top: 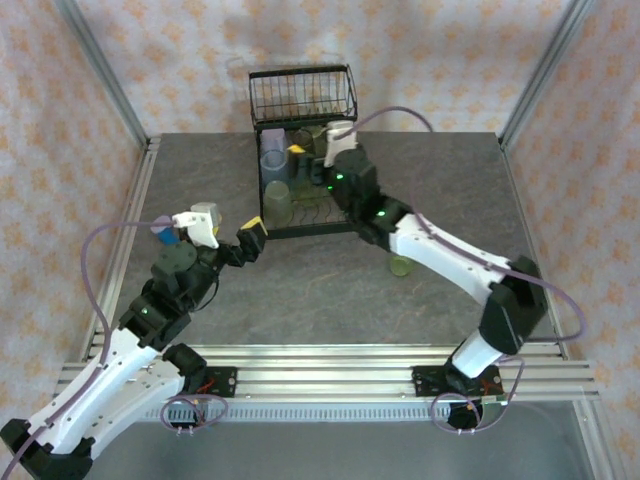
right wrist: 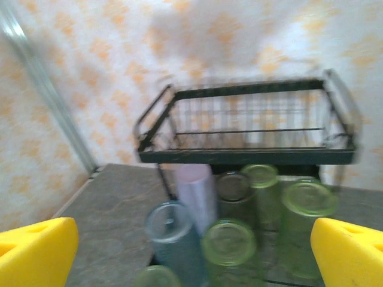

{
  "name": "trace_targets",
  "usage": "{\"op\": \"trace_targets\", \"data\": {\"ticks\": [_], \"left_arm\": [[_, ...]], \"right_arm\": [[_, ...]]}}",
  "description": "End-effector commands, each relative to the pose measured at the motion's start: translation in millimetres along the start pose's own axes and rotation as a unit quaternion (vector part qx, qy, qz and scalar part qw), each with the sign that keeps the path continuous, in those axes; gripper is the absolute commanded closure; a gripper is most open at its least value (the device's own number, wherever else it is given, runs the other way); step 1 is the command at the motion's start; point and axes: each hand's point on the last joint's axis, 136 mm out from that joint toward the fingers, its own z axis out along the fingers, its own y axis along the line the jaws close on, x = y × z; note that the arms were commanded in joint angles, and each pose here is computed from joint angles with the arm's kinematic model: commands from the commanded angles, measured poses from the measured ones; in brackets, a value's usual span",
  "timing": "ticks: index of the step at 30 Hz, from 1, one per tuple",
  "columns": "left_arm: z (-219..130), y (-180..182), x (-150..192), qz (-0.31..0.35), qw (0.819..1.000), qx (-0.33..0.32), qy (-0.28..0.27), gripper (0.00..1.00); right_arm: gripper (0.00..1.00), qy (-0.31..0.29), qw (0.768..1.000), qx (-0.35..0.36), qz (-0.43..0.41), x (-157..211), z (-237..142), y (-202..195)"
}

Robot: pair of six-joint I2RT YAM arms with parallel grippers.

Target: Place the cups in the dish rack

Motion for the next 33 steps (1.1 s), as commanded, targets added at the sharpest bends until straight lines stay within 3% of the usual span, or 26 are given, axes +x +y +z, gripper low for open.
{"op": "trace_targets", "data": {"ticks": [1, 6, 14, 23, 27, 33], "left_arm": [[5.1, -22.2, 5.2, 0.004, 0.998, 0.051, 0.04, 0.01], [22.3, -58.9, 26.7, 0.032, 0.989, 0.092, 0.107, 0.01], [64.1, -135.0, 76.1, 0.144, 0.959, 0.121, 0.212, 0.01], [125.8, -226.2, 154.8, 0.204, 0.903, 0.186, 0.328, 0.01], [148.7, -238.4, 191.5, 0.219, 0.874, 0.182, 0.394, 0.01], [171.7, -240.7, 214.7, 0.237, 0.851, 0.147, 0.446, 0.01]], "right_arm": [[0.01, 0.03, 0.998, 0.063, -0.004, 0.5, -26.4, -48.4], [0.01, 0.042, 0.991, 0.127, -0.004, -13.6, -69.4, -107.4], [0.01, 0.047, 0.973, 0.215, 0.064, -22.8, -137.4, -191.8], [0.01, -0.022, 0.966, 0.246, 0.073, -48.4, -186.8, -207.1], [0.01, -0.035, 0.967, 0.242, 0.075, -51.9, -196.9, -206.1], [0.01, -0.04, 0.965, 0.252, 0.067, -50.6, -204.5, -209.5]]}}
